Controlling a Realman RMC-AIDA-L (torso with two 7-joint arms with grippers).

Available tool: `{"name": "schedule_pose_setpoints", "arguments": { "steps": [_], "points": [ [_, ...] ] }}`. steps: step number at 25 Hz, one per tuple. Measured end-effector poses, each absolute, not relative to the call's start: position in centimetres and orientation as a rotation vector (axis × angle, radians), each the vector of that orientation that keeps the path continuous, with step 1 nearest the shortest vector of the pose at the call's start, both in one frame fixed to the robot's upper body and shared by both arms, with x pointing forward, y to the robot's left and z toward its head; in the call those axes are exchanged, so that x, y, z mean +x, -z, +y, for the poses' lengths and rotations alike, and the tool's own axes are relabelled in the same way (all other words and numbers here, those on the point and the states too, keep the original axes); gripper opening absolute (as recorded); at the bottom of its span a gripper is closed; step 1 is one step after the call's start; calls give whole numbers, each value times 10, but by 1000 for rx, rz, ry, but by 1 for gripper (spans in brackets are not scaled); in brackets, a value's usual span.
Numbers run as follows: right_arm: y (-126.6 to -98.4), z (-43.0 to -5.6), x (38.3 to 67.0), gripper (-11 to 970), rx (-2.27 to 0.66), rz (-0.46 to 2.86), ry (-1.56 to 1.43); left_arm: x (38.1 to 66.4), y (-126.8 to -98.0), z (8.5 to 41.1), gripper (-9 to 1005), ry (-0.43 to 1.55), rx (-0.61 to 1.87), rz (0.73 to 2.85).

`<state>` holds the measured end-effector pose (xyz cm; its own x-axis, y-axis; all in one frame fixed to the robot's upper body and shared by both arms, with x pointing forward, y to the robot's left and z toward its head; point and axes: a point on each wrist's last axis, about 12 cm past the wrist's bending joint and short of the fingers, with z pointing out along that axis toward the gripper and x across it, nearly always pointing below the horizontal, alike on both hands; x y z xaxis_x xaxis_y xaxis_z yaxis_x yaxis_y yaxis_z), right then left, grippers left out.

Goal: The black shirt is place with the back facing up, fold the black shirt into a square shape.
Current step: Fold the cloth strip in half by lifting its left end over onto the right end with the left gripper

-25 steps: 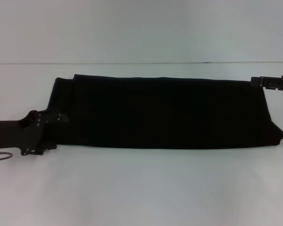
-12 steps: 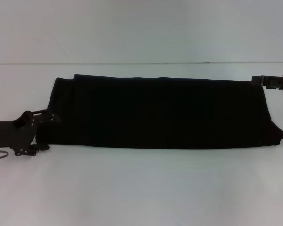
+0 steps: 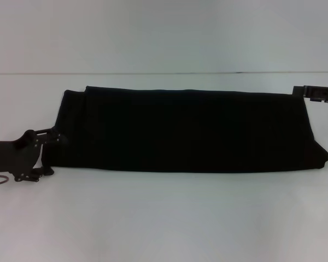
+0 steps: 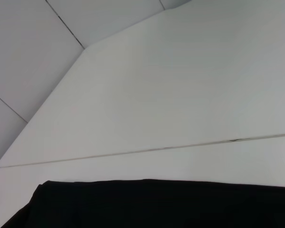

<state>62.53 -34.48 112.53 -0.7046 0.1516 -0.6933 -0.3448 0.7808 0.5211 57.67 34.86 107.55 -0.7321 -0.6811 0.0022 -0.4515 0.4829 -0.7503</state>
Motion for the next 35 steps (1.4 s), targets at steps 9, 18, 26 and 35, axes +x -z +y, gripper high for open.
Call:
{"name": "schedule_pose_setpoints", "arguments": {
  "steps": [9, 18, 26, 35],
  "points": [
    [-1126, -344, 626, 790, -134, 2205, -836, 577, -1072, 348, 910, 1084, -966, 2432],
    [-1127, -344, 627, 791, -132, 2204, -834, 583, -1073, 348, 910, 1053, -955, 2422],
    [-1127, -345, 627, 790, -121, 2199, -834, 588, -1075, 348, 910, 1032, -941, 2414],
    [-1127, -345, 627, 791, -121, 2199, -835, 593, -1076, 343, 910, 1009, -885, 2424]
  ]
}}
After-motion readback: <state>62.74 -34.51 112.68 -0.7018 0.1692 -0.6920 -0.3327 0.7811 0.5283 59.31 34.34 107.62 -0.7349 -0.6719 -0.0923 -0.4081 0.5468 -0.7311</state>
